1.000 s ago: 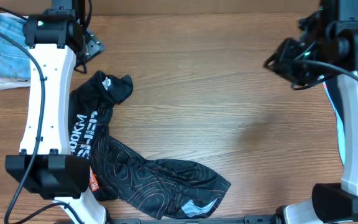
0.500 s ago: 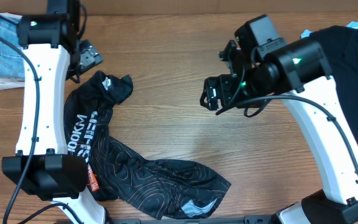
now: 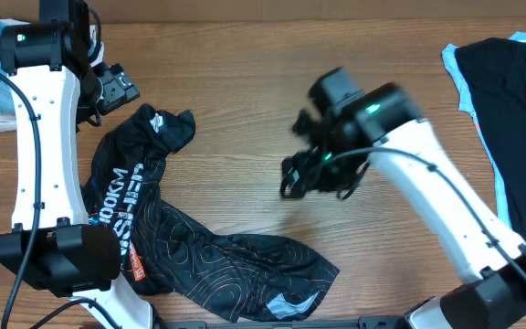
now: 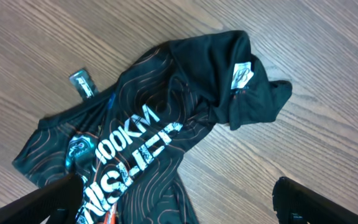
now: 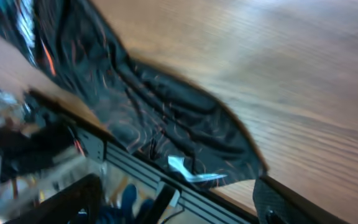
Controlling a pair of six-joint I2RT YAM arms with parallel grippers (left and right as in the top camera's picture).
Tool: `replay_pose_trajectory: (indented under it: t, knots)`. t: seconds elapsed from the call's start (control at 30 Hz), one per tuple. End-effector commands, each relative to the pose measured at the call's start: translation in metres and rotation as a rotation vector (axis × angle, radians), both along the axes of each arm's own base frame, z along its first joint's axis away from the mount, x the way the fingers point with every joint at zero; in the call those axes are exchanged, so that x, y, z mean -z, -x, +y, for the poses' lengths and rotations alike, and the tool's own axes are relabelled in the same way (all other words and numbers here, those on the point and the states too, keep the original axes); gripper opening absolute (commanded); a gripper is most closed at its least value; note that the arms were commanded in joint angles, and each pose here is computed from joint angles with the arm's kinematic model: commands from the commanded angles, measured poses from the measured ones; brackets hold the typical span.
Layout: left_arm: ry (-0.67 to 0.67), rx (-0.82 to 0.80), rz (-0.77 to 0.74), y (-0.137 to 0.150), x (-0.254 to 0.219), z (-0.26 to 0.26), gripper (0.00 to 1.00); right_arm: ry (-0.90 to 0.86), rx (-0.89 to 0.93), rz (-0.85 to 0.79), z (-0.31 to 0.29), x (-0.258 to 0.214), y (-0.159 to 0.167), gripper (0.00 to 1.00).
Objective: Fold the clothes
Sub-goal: 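Move the right gripper to the jersey's crumpled lower right part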
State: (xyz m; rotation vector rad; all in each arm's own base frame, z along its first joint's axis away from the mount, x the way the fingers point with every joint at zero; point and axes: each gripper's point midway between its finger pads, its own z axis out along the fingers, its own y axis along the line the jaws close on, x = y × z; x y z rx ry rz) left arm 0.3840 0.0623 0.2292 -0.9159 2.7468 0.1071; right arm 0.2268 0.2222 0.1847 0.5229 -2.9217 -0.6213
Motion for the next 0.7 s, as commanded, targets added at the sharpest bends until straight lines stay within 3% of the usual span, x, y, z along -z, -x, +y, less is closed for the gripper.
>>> replay_pose_trajectory:
  t: [0.0, 0.37, 0.5, 0.67]
  knots:
    - [0.001, 0.025, -0.02, -0.001, -0.006, -0.002, 1.0, -0.008, -0.097, 0.054, 0.017, 0.02, 0.032, 0.78]
    - [-0.014, 0.022, -0.014, 0.0, -0.006, 0.0, 1.0, -0.104, -0.221, 0.177, 0.057, 0.072, 0.092, 0.6]
    - [-0.015, 0.022, -0.008, 0.002, -0.006, 0.0, 1.0, -0.197, -0.285, 0.243, 0.08, 0.078, 0.117, 0.59]
    - [-0.023, 0.02, 0.0, 0.004, -0.006, 0.002, 1.0, -0.158, -0.323, 0.283, 0.089, 0.094, 0.138, 0.59]
